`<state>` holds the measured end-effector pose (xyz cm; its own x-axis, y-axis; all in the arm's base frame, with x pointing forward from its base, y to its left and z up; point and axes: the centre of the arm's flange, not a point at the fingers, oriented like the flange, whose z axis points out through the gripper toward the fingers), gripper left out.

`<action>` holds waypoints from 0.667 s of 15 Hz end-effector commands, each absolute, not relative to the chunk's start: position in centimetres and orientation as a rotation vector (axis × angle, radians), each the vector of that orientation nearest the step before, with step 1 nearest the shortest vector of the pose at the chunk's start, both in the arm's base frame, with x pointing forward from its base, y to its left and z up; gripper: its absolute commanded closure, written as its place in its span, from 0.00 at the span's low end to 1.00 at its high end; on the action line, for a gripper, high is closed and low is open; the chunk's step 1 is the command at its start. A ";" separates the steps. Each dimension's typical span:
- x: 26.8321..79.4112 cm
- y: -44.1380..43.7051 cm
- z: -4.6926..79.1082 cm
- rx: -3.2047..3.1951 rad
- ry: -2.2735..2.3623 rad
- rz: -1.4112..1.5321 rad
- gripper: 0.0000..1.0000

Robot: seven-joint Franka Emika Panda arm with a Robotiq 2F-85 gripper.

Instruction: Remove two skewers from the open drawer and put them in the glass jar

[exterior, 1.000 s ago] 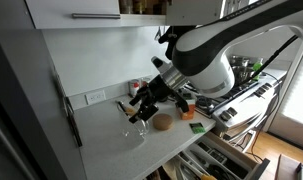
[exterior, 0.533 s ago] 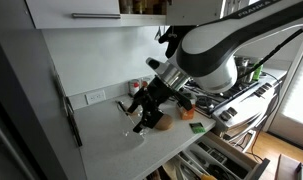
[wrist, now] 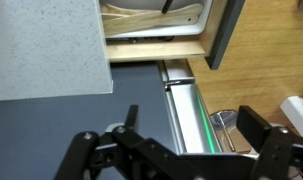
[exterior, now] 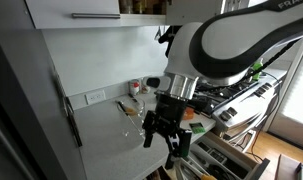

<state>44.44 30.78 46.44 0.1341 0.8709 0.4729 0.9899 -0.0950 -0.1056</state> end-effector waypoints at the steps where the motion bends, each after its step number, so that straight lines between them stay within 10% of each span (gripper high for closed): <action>1: 43.0 30.9 43.5 -2.091 -1.869 -0.293 0.00; 10: 43.6 31.4 43.7 -2.039 -1.857 -0.305 0.00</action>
